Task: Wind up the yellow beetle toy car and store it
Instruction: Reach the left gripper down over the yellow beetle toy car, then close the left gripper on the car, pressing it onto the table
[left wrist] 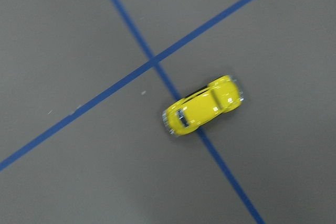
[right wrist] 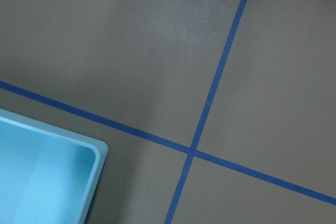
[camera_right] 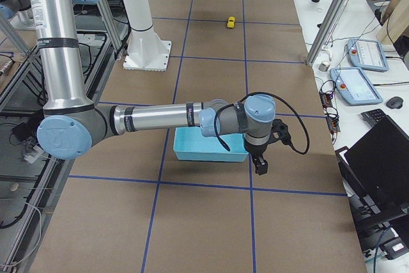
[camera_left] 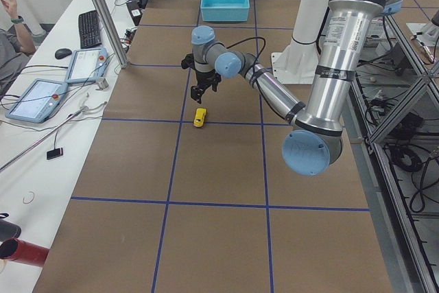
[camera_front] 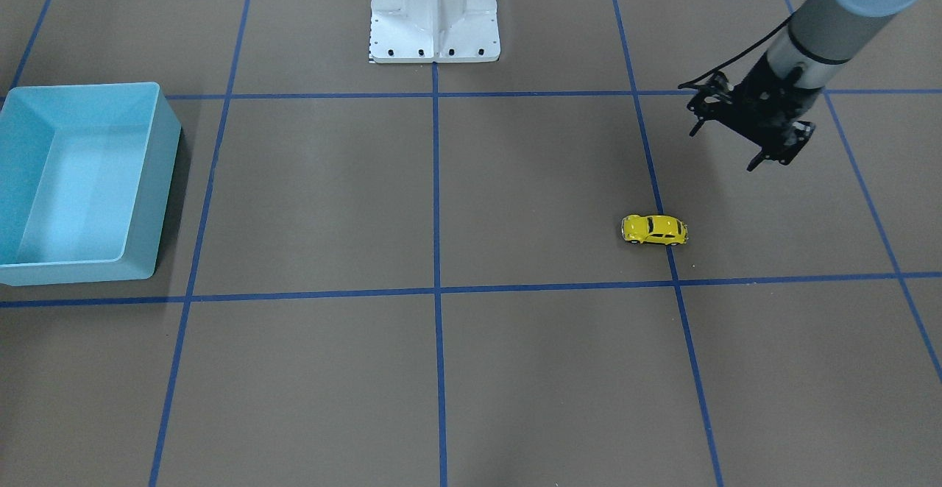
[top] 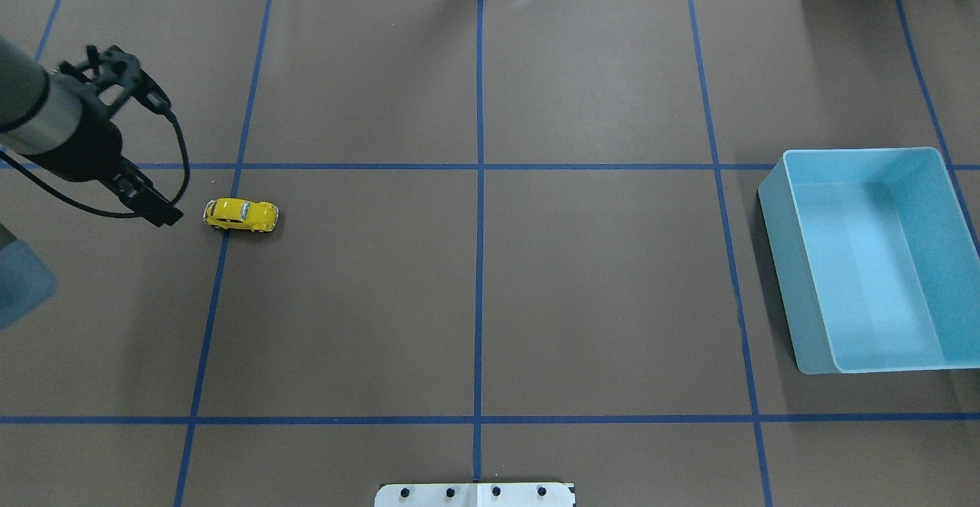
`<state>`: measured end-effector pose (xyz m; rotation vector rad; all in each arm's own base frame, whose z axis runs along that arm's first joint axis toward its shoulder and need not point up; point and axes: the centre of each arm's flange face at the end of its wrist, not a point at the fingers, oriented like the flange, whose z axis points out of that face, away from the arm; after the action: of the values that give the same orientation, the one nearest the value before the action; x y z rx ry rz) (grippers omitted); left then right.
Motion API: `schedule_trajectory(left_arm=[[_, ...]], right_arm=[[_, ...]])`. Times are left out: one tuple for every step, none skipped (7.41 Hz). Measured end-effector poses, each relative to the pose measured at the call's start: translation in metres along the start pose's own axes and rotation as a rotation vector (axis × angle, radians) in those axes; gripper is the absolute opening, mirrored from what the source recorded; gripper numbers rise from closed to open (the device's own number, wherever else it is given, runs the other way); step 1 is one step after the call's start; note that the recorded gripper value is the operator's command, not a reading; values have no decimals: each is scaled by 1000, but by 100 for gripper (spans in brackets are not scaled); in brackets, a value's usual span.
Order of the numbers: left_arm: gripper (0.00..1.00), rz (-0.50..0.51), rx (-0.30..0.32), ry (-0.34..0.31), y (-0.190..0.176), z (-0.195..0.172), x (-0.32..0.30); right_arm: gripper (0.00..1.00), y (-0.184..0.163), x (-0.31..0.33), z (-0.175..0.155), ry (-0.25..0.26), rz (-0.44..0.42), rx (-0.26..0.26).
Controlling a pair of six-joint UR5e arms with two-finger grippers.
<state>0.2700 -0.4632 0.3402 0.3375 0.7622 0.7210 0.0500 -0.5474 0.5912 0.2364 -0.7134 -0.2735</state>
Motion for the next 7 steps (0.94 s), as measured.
schedule_trajectory(left_arm=[[100,103,-9,0,-8,13,22],[100,229,-21,-12,-12,24,33],[100,333,-35,-32,-17,33,35],[100,389,-53,-42,-24,43,33],[100,410,-77,-45,-32,57,29],[100,439,-100,-50,-41,71,26],[100,494,-121,-59,-52,82,21]], right_arm=[[100,0,0,0,0,0,0],[100,0,0,0,1,0,0],[100,0,0,0,1,1,0],[100,2,1,1,0,4,-3],[100,3,2,3,1,7,-6],[100,3,3,3,2,7,-6],[100,3,3,3,3,7,-7]])
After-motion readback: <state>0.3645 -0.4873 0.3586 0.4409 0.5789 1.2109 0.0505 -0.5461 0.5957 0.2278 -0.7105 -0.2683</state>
